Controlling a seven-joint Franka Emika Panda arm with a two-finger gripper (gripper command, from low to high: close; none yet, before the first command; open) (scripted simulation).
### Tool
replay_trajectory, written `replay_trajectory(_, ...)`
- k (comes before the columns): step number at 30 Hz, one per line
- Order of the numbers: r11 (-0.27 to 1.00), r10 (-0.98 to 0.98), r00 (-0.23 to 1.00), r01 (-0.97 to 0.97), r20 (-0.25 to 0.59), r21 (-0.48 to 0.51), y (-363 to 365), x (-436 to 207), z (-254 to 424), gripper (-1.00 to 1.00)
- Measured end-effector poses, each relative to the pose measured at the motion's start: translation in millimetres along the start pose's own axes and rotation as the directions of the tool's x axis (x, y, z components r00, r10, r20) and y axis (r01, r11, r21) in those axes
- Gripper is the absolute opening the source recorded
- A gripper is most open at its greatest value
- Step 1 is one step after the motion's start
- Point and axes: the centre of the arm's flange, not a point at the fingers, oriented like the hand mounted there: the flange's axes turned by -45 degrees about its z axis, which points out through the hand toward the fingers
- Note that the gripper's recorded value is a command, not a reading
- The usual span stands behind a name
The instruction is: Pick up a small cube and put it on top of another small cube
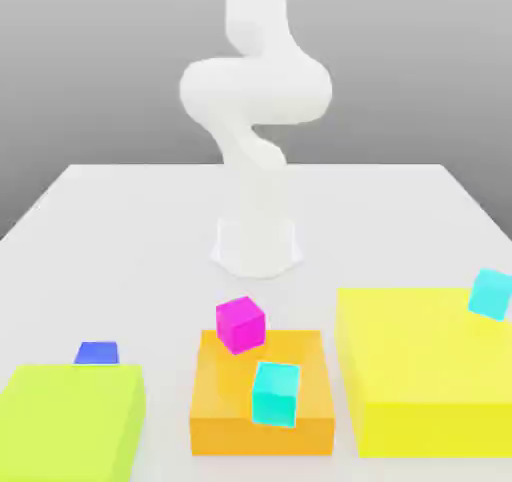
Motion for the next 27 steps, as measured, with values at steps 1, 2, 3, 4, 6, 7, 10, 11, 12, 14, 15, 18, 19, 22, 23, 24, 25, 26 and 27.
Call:
replay_trajectory(1, 1.000, -0.003, 0.999, 0.003, 0.035, 0.004, 12.4, -5.1, 25.6, 0.00)
replay_trajectory(2, 1.000, -0.006, 0.998, 0.006, 0.068, 0.009, 24.1, -11.5, 49.6, 0.00)
replay_trajectory(3, 1.000, -0.009, 0.995, 0.008, 0.101, 0.013, 35.3, -19.2, 72.4, 0.00)
replay_trajectory(4, 1.000, -0.011, 0.991, 0.009, 0.132, 0.016, 46.2, -28.1, 94.3, 0.00)
replay_trajectory(6, 1.000, -0.016, 0.981, 0.012, 0.194, 0.022, 67.4, -49.5, 135.6, 0.00)
replay_trajectory(7, 1.000, -0.018, 0.974, 0.013, 0.225, 0.024, 77.6, -61.9, 154.9, 0.00)
replay_trajectory(10, 1.000, -0.022, 0.949, 0.014, 0.314, 0.028, 107.1, -105.2, 207.5, 0.00)
replay_trajectory(11, 0.999, -0.024, 0.939, 0.015, 0.344, 0.029, 116.4, -121.6, 223.0, 0.00)
replay_trajectory(12, 0.999, -0.025, 0.928, 0.015, 0.373, 0.029, 125.5, -138.7, 237.4, 0.00)
replay_trajectory(14, 0.999, -0.027, 0.902, 0.017, 0.430, 0.028, 143.0, -175.1, 262.7, 0.00)
replay_trajectory(15, 0.999, -0.028, 0.888, 0.018, 0.458, 0.027, 151.2, -194.2, 273.6, 0.00)
replay_trajectory(18, 1.000, -0.018, 0.840, 0.012, 0.542, 0.014, 179.4, -256.2, 296.8, 0.00)
replay_trajectory(19, 1.000, -0.020, 0.822, 0.016, 0.569, 0.013, 185.6, -276.6, 302.8, 0.00)
replay_trajectory(22, 1.000, -0.026, 0.768, 0.027, 0.640, 0.008, 201.8, -333.7, 314.0, 0.00)
replay_trajectory(23, 0.999, -0.031, 0.760, 0.033, 0.649, 0.009, 203.3, -342.7, 318.5, 0.00)
replay_trajectory(24, 0.999, -0.034, 0.756, 0.037, 0.653, 0.009, 204.3, -349.0, 323.4, 0.00)
replay_trajectory(25, 0.999, -0.036, 0.755, 0.040, 0.655, 0.009, 205.2, -354.3, 328.5, 0.00)
replay_trajectory(26, 0.999, -0.037, 0.754, 0.041, 0.656, 0.009, 205.8, -359.2, 333.8, 0.00)
replay_trajectory(27, 0.999, -0.038, 0.753, 0.042, 0.657, 0.009, 206.1, -364.1, 339.2, 0.00)
